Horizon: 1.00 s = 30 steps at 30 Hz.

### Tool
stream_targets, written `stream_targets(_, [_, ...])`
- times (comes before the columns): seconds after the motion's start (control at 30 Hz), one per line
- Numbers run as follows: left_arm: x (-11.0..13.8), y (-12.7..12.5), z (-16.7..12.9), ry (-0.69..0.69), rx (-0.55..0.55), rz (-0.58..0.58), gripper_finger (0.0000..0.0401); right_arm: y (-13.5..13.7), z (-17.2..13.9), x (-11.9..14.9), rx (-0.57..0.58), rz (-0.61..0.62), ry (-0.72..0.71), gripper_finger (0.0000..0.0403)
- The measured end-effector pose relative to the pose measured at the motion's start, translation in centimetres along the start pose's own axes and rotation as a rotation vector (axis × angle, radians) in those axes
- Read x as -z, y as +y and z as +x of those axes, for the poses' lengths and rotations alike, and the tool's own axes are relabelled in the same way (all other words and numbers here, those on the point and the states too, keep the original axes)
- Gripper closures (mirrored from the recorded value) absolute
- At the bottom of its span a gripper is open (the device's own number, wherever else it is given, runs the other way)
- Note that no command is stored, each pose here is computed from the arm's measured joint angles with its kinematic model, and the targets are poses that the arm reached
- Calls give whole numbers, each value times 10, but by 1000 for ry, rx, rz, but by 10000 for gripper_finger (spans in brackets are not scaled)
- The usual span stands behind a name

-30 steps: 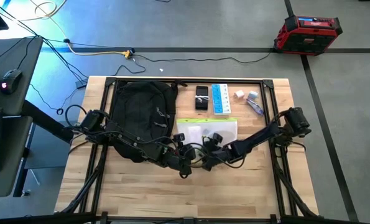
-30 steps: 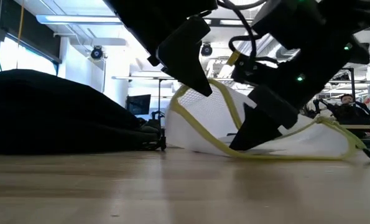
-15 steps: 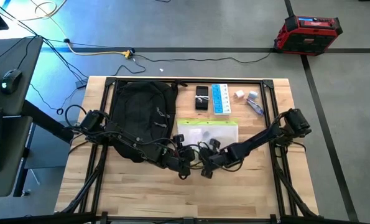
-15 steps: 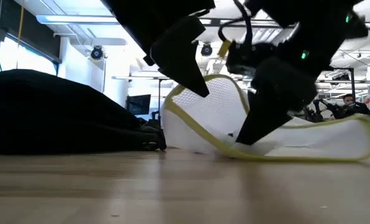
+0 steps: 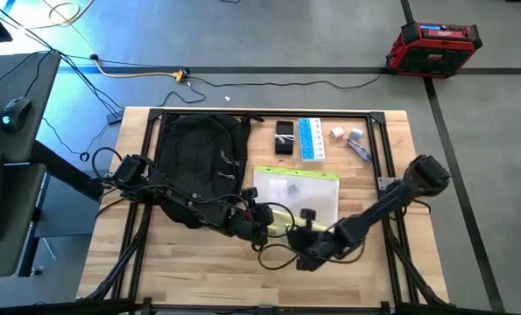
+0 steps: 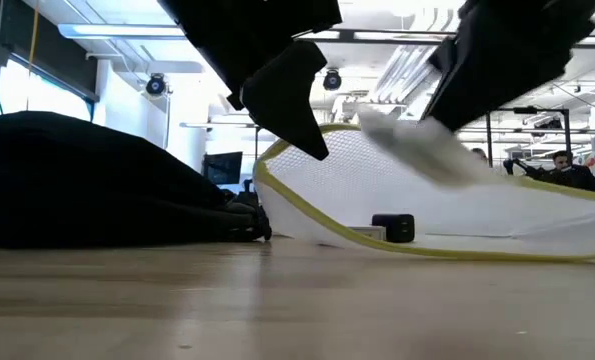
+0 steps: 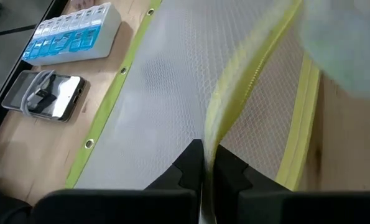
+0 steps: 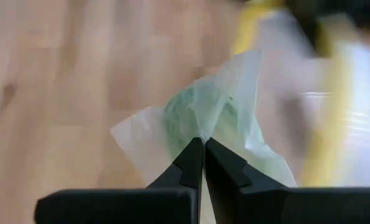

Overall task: Unpack backpack
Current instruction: Remove the packed earphones from the transparent zip bag

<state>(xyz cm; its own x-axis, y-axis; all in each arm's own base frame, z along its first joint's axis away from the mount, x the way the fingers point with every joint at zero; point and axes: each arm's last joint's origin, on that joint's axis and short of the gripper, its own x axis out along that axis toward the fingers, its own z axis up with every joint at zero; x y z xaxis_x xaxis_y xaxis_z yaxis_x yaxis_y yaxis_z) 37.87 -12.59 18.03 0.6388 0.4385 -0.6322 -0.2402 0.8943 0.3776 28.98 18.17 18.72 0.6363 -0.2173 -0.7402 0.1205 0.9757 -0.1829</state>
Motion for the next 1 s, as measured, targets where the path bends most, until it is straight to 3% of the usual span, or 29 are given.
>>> stream_targets(0.27, [0,0,0,-1,0,0,401,-28,-61,4,326,87,-175,402])
stream_targets(0.43, [0,0,0,-1,1,-1,401,-92,-70,-1,613,262,-221,402])
stream_targets(0.6, [-1,0,0,-5,2,-5,401,-161,-42,-3,761,381,-102,403])
stream_targets(0.67, [-1,0,0,-5,4,-5,401,-187,-23,-3,752,409,-50,403])
stream_targets(0.73, [-1,0,0,-6,4,-5,401,-212,-3,-4,666,433,-43,403])
stream_targets(0.87, [-1,0,0,-6,5,-5,401,-256,28,-3,450,524,-225,403])
stream_targets(1.0, [-1,0,0,-7,5,-6,401,-283,48,3,369,635,-353,403])
